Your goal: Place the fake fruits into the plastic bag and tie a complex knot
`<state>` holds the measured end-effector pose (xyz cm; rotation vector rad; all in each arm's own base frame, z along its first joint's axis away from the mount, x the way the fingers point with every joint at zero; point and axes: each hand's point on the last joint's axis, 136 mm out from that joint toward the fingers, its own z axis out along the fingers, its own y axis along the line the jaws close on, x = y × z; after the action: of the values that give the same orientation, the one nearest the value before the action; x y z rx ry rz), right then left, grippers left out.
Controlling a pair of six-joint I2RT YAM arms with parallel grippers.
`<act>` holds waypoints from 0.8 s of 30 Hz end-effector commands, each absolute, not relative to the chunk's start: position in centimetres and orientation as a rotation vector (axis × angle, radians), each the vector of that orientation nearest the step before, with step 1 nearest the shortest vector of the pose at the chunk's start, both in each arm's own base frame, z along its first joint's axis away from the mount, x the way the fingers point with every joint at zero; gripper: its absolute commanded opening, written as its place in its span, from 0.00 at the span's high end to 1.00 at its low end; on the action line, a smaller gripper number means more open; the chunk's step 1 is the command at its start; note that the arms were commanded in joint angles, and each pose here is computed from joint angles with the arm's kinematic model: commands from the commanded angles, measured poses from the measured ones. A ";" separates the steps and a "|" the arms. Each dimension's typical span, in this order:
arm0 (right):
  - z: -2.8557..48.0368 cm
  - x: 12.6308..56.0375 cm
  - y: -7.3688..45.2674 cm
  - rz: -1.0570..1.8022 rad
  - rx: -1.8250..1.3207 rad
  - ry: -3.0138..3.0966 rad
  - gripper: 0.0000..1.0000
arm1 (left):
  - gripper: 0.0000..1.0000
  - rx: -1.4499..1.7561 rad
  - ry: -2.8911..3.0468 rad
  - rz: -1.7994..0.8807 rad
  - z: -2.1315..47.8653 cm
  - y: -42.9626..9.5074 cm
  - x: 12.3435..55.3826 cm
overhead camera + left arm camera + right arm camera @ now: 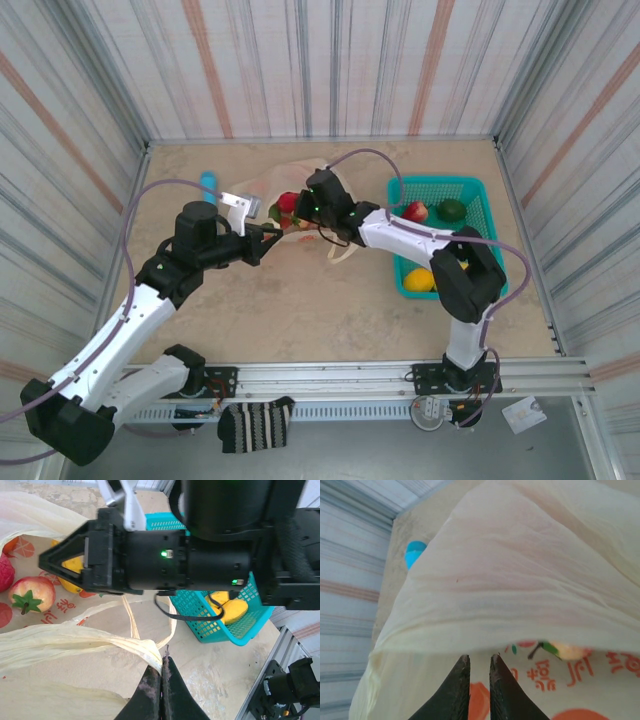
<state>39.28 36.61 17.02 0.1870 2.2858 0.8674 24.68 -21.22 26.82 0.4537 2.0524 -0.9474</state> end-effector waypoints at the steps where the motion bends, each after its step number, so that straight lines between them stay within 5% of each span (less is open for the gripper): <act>1: 20.1 37.4 35.1 0.861 0.053 2.256 0.85 | 1.00 0.458 2.044 -0.912 26.8 -20.6 24.7; 13: 26.3 31.9 22.5 0.633 0.075 2.201 1.00 | 1.00 0.471 2.068 -0.891 26.3 -20.9 24.2; 24: 19.5 22.3 7.8 0.055 0.675 2.633 1.00 | 1.00 0.507 2.113 -0.863 25.3 -21.6 24.0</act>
<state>27.44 11.98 22.07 0.4858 2.4570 0.3124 23.84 -21.68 25.25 0.4878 2.1119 -0.8916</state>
